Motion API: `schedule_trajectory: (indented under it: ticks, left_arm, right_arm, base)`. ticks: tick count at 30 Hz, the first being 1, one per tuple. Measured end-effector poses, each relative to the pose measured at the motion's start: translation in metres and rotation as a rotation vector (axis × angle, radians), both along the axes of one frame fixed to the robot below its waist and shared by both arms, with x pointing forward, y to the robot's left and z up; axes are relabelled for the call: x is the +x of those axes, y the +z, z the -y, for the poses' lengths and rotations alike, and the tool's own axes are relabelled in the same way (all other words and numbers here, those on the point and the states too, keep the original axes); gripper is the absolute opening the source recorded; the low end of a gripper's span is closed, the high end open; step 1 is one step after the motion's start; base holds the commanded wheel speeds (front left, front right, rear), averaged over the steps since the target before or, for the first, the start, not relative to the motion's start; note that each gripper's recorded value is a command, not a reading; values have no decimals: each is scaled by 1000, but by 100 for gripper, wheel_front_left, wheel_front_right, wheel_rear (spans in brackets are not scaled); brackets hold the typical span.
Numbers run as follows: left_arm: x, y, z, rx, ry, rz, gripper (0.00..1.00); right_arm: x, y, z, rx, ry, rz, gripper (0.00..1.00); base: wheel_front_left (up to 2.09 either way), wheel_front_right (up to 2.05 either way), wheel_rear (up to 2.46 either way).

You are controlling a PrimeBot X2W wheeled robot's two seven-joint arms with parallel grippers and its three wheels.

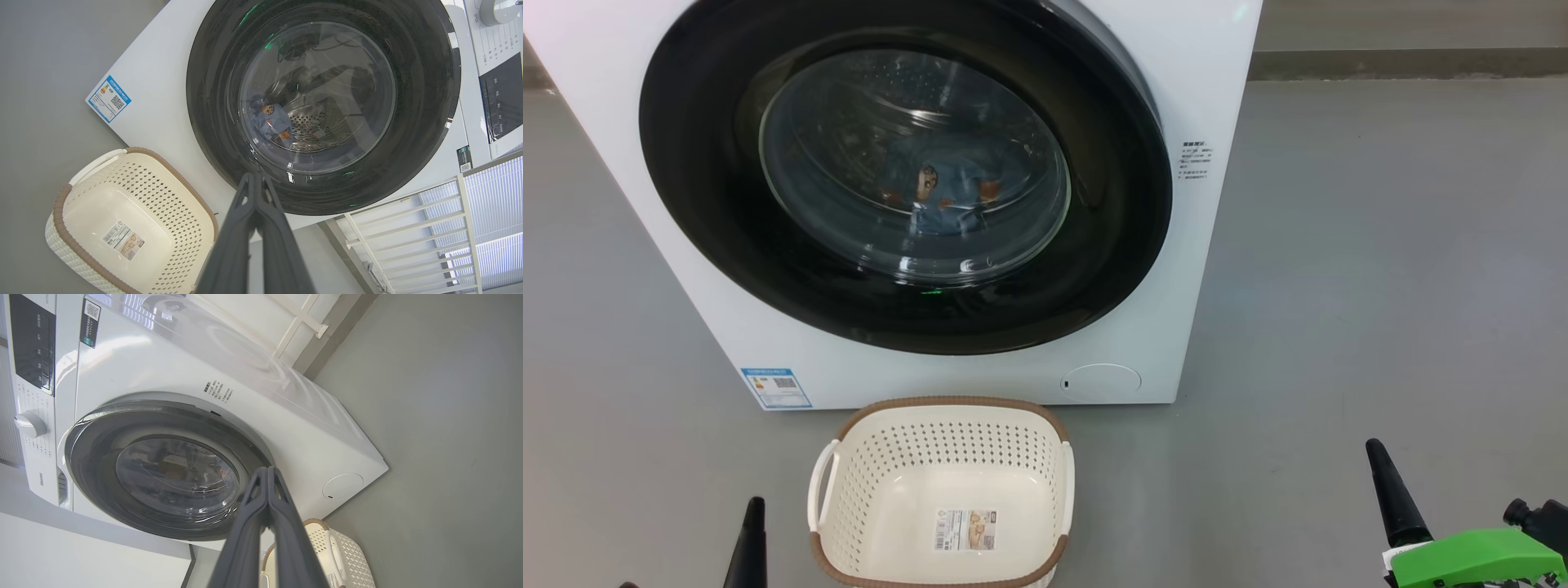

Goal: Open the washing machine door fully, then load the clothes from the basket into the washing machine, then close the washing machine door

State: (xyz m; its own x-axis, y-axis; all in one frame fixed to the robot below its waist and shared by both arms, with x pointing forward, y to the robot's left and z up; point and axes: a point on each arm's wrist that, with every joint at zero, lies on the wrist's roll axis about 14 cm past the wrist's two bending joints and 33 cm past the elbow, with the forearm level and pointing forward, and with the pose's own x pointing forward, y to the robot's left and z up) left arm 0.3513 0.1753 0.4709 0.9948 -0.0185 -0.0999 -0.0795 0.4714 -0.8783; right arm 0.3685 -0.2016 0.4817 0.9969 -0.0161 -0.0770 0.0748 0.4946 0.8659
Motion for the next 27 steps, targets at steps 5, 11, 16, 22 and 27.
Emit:
schedule_trajectory:
  ticks: [5,11,16,22,27]
  left_arm:
    - [5,3,0,-52,2,5,0]
    - [5,1,-1,-105,8,-4,0]
    - [10,4,-3,-155,10,-1,0]
    - [11,3,-5,-217,21,-5,0]
    - [13,4,-5,-267,22,-7,0]
  right_arm:
    - [0,-2,2,53,-10,-6,0]
    - [-1,-3,6,104,-21,-11,0]
    - [-1,-4,5,148,-22,-15,0]
    - [0,-5,4,211,-25,-18,0]
    - [4,0,4,277,-32,-2,0]
  base:
    - [0,0,0]
    - [0,0,0]
    - [0,0,0]
    - [0,0,0]
    - [0,0,0]
